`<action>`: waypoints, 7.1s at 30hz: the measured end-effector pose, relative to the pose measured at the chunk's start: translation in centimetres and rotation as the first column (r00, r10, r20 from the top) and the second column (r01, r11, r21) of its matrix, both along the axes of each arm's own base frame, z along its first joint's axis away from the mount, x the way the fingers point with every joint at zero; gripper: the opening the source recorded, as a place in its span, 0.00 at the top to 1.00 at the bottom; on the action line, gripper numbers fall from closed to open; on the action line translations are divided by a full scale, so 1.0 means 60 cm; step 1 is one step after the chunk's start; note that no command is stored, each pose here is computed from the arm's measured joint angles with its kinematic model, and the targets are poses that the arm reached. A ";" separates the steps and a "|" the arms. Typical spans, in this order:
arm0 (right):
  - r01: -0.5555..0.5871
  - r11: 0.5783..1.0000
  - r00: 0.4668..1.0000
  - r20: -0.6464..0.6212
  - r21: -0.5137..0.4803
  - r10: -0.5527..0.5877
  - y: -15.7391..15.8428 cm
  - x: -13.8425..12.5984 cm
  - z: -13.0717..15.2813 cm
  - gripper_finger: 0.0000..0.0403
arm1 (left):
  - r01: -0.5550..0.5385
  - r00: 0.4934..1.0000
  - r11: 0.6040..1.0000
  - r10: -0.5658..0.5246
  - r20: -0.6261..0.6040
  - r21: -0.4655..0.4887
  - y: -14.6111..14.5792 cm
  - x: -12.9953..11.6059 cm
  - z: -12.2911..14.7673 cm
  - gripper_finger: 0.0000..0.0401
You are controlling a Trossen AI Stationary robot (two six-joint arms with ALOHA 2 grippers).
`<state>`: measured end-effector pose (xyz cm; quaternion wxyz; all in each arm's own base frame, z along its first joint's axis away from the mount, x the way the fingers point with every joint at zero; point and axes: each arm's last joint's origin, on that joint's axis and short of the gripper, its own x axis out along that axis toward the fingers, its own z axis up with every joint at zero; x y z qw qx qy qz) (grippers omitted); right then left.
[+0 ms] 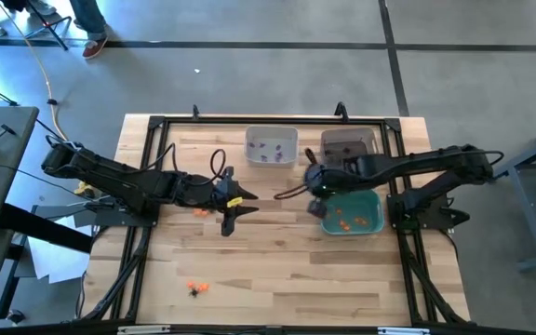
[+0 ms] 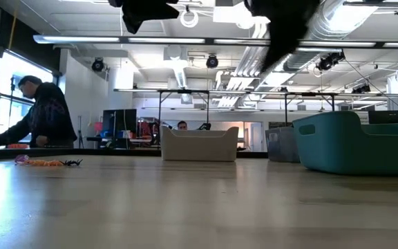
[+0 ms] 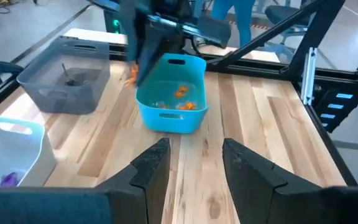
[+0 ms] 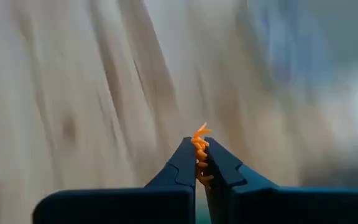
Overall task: Sort Halloween decoration
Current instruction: Put the orange spider toy into the green bin
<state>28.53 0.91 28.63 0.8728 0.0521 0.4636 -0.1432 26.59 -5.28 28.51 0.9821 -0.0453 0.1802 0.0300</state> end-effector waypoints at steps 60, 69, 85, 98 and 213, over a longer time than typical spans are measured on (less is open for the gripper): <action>-0.007 1.000 0.993 0.122 -0.013 0.008 0.031 -0.004 0.106 0.78 | -0.524 0.485 0.849 0.368 -0.793 0.074 0.032 -0.174 -0.122 0.66; 0.019 1.000 0.993 0.115 -0.016 -0.017 0.017 -0.001 0.103 0.78 | -0.565 0.470 0.824 0.361 -0.805 0.040 0.035 -0.192 -0.200 0.66; 0.025 1.000 0.993 0.114 -0.009 -0.024 0.012 -0.001 0.103 0.78 | -0.504 0.574 0.863 0.320 -0.754 -0.017 0.034 -0.188 -0.234 0.66; 0.024 1.000 0.993 0.115 -0.008 -0.023 0.012 -0.001 0.103 0.78 | -0.491 0.489 0.869 0.338 -0.804 0.067 0.029 -0.168 -0.271 0.66; -0.020 0.948 0.528 0.802 -0.317 0.279 0.036 0.087 -0.043 0.78 | -0.332 0.942 0.862 0.288 0.170 0.383 -0.026 0.050 0.064 1.00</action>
